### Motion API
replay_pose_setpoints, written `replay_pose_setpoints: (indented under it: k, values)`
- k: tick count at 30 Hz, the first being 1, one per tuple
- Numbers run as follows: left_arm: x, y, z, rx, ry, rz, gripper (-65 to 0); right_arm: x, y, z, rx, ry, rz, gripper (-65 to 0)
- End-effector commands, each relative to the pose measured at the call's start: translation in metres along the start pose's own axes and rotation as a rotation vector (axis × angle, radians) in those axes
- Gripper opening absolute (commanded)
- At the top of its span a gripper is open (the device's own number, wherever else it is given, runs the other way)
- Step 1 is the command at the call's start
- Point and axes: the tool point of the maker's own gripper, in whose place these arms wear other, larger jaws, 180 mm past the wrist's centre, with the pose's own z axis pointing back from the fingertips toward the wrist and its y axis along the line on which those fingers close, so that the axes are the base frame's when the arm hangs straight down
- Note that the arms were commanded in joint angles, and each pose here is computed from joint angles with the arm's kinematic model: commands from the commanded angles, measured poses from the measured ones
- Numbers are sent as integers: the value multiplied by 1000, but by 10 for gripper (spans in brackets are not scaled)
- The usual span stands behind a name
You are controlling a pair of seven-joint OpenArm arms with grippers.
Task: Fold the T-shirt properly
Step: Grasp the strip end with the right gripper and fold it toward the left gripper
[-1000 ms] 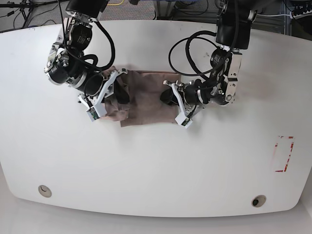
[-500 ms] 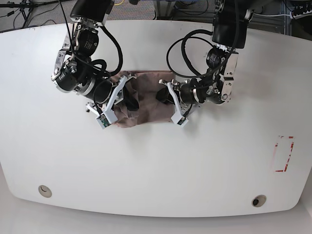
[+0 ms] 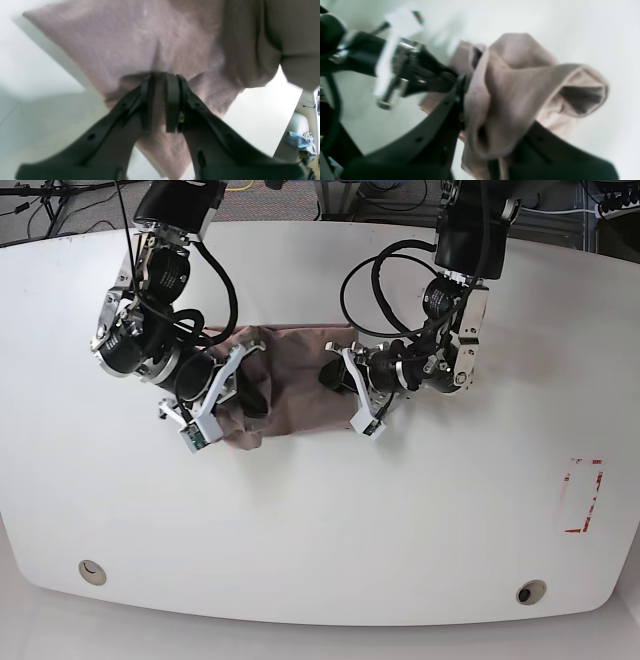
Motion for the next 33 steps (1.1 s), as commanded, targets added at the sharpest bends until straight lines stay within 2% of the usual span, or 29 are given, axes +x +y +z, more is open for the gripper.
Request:
replay_pose_setpoints:
  k: [1,15,24,33]
  values:
    - [-29,12,0,62,133,-14,-571,19,0,8,5,-59,41,-645]
    - [-34,14,-2,62,147,-3,-571,23,10,14,68,-77,46,-645]
    - [-45,19,-8,59,154,33,-571,32,-7,27,36,-96,68,-645]
    - [-50,19,-10,54,166,47,-571,39,-26,39,-16,-76,128,-644]
